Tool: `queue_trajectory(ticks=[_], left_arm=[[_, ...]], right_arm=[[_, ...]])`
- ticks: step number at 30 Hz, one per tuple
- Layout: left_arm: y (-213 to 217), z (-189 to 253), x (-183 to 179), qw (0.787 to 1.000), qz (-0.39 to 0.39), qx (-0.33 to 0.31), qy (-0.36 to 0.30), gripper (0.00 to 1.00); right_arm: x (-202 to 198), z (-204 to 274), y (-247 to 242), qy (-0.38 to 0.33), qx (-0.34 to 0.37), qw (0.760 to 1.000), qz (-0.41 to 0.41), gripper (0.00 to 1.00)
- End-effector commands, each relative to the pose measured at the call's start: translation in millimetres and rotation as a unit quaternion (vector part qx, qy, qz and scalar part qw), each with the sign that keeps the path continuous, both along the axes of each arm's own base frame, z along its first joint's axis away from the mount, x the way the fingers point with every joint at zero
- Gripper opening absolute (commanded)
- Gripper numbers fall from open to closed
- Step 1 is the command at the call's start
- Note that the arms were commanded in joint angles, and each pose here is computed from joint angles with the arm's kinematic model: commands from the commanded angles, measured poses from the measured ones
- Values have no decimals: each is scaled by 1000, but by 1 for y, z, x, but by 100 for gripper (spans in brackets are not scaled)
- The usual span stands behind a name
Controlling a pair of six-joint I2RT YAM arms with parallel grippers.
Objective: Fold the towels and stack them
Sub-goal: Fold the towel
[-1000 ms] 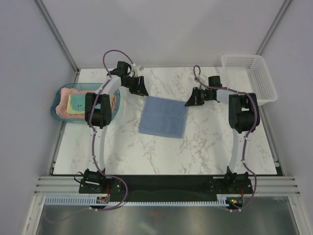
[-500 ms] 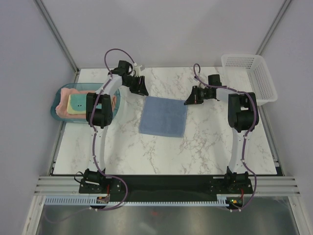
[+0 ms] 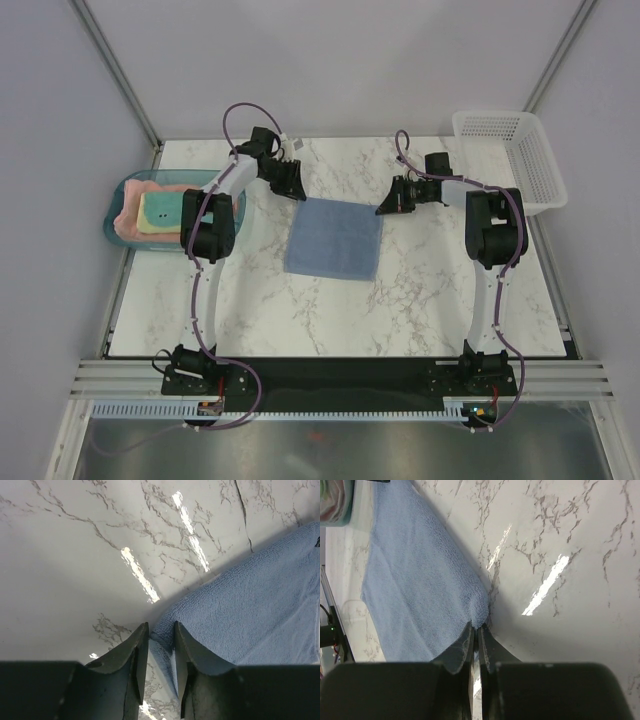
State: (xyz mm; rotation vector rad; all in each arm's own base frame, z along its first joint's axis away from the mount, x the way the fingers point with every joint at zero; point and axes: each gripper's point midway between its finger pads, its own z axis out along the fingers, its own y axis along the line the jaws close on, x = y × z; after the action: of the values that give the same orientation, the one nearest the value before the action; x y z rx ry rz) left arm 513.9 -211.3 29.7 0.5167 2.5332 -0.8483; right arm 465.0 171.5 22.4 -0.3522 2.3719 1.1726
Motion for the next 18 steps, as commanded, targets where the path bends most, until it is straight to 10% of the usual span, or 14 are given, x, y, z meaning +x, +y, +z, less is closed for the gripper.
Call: queue_trajectory(ticks=[1, 4, 18], left_arm=[[-4, 8, 3, 1000, -1, -10, -4, 34], [-4, 9, 5, 1000, -5, -13, -9, 24], [-12, 15, 8, 999, -29, -35, -22, 2]], right_arm=[[14, 16, 2, -36, 14, 999, 11, 12], [17, 15, 3, -36, 13, 999, 9, 28], [30, 12, -1, -41, 1, 999, -17, 43]])
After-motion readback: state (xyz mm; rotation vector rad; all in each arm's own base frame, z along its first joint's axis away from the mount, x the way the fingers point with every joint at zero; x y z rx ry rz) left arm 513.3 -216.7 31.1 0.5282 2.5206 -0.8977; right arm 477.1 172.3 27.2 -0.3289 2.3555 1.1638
